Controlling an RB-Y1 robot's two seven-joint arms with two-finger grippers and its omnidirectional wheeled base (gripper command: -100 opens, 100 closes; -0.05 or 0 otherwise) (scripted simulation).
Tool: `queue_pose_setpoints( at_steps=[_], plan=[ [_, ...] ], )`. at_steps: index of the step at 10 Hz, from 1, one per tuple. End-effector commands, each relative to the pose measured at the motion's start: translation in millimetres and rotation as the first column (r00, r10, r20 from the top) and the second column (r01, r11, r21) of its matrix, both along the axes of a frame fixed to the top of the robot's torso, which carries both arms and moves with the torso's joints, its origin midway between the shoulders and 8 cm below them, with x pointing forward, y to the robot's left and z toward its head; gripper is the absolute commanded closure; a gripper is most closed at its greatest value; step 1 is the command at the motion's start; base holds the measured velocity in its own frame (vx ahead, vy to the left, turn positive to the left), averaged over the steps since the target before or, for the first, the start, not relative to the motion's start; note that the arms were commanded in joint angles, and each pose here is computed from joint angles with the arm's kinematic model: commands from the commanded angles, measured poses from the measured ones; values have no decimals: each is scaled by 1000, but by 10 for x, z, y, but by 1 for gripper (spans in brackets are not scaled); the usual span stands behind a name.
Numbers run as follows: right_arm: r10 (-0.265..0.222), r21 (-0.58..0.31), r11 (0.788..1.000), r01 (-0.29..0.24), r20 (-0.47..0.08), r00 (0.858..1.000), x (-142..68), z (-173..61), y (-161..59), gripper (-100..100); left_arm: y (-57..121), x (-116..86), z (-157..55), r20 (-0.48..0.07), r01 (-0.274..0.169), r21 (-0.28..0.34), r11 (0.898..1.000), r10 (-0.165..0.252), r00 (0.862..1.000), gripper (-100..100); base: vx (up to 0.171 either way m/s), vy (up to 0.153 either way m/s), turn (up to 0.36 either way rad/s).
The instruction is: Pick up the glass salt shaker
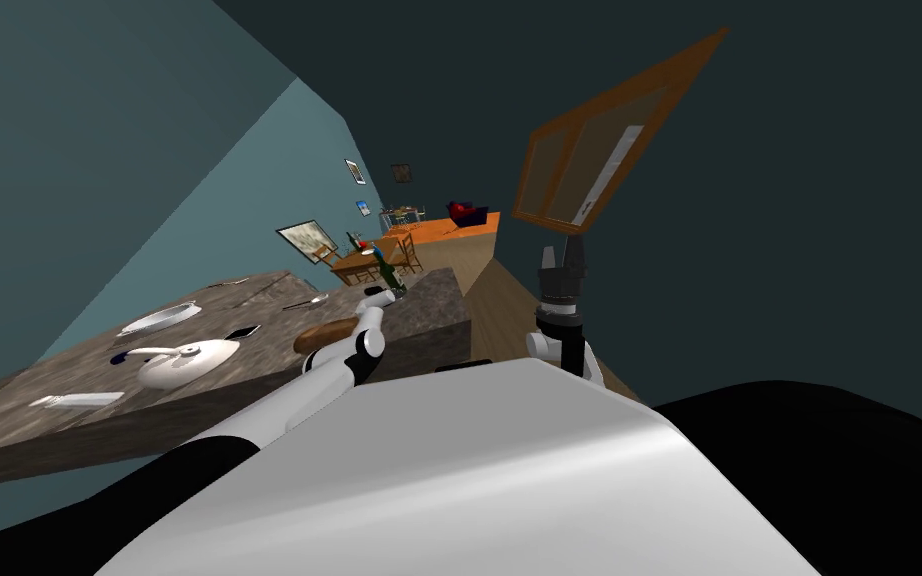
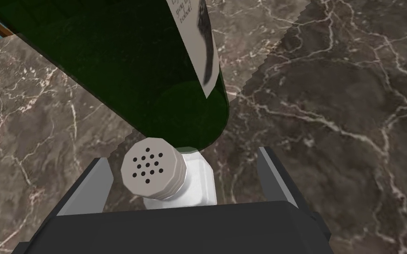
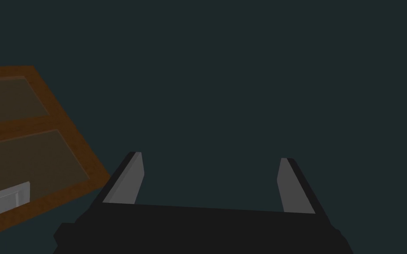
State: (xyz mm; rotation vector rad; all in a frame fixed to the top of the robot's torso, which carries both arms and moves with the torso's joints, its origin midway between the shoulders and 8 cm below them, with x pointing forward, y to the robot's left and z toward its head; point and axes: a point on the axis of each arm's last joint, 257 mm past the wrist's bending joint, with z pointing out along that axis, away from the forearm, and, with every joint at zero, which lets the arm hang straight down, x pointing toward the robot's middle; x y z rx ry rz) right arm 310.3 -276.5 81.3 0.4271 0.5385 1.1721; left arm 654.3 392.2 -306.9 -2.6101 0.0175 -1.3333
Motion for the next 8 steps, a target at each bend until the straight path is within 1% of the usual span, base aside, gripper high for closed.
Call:
queue_pose_setpoints(
  at_steps=[1,2,3,4,5,6,7,8],
  plan=[
    [0,0,1000,0,0,1000,0,0,0,0,70,-51,-2,3,-28,5,1000,28,1000,-100,-20,50,-213],
    [0,0,1000,0,0,1000,0,0,0,0,101,-55,9,4,-41,8,999,41,999,-100,-28,63,-121],
    [0,0,1000,0,0,1000,0,0,0,0,101,-55,9,6,-47,-2,999,47,999,-100,-17,30,31],
    [0,0,1000,0,0,1000,0,0,0,0,174,-109,22,11,-71,9,997,71,997,-100,-26,44,-165],
    [0,0,1000,0,0,1000,0,0,0,0,203,-118,22,10,-83,13,996,83,997,-100,-30,48,-138],
    [0,0,1000,0,0,1000,0,0,0,0,203,-118,22,13,-90,2,996,90,996,-100,-15,23,2],
    [0,0,1000,0,0,1000,0,0,0,0,193,-115,23,11,-83,7,996,83,996,-100,-5,6,7],
    [0,0,1000,0,0,1000,0,0,0,0,195,-116,22,11,-86,5,996,86,996,100,0,0,0]
  ],
)
